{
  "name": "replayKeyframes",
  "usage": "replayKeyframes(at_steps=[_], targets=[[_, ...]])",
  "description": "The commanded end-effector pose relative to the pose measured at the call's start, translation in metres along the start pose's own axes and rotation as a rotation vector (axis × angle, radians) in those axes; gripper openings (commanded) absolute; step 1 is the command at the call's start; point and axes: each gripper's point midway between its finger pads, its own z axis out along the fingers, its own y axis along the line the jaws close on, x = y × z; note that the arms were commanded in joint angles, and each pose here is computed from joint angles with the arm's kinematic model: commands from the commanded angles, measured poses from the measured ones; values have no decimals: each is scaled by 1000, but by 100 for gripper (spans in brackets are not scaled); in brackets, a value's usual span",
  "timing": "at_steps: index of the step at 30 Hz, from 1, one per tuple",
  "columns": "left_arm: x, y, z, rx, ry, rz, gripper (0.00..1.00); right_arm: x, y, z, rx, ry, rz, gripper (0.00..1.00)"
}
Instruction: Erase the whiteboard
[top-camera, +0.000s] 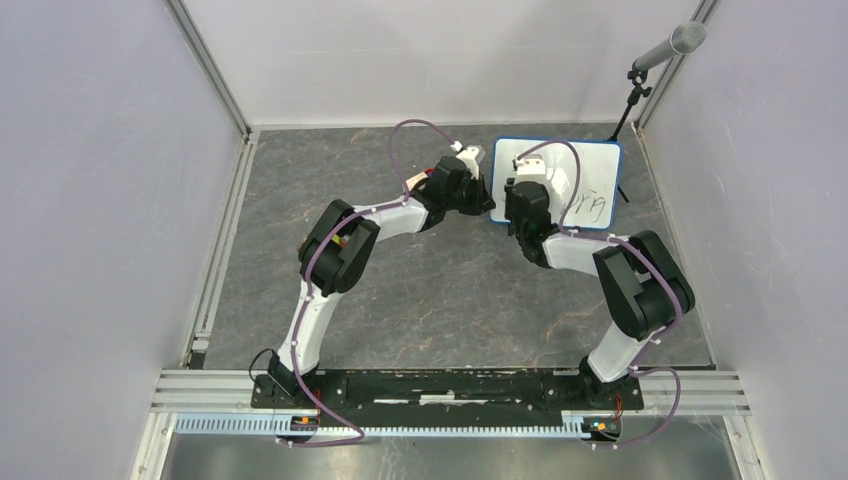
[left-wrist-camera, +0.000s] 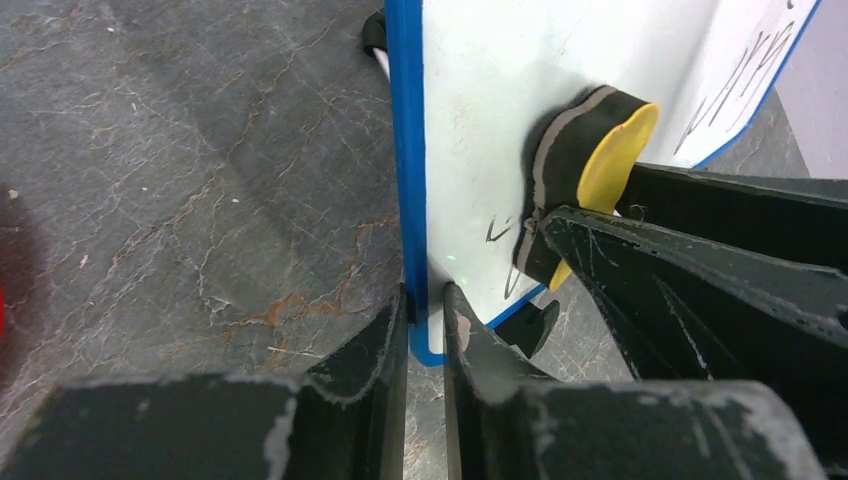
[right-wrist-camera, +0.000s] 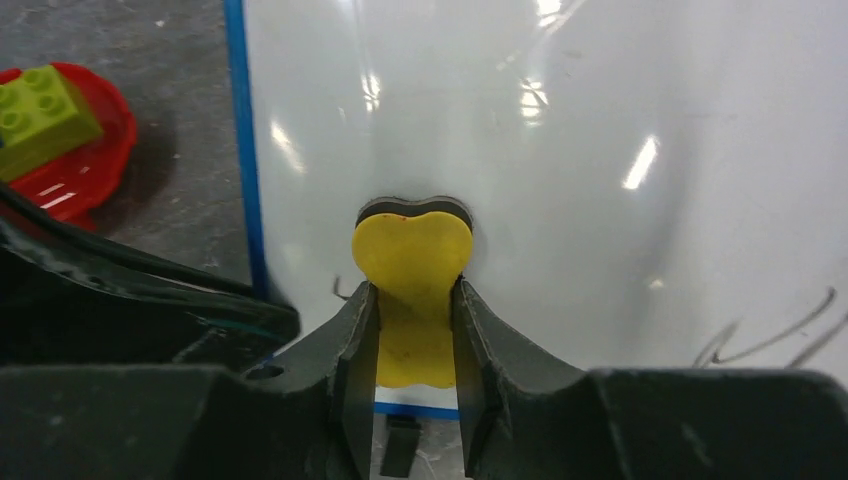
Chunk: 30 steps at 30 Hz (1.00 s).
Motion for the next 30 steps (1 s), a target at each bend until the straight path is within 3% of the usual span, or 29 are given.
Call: replayKeyframes(at_steps=[1, 8, 13, 17, 24, 30], targets=[[37, 28, 7, -68, 116, 49, 18, -17, 18, 7, -58, -4, 37, 35], [36, 26, 6, -59, 115, 54, 36, -12, 1, 8, -16, 74, -36, 54], [37, 25, 6, -47, 121, 59, 42, -12, -8, 3, -23, 94, -43, 67], [37, 24, 7, -43, 121, 59, 43, -11, -7, 2, -34, 100, -55, 66], [38, 22, 8, -32, 133, 62, 43, -11, 10, 5, -86, 84, -40, 43], [39, 21, 8, -22, 136, 65, 47, -22, 15, 4, -100, 70, -50, 54]])
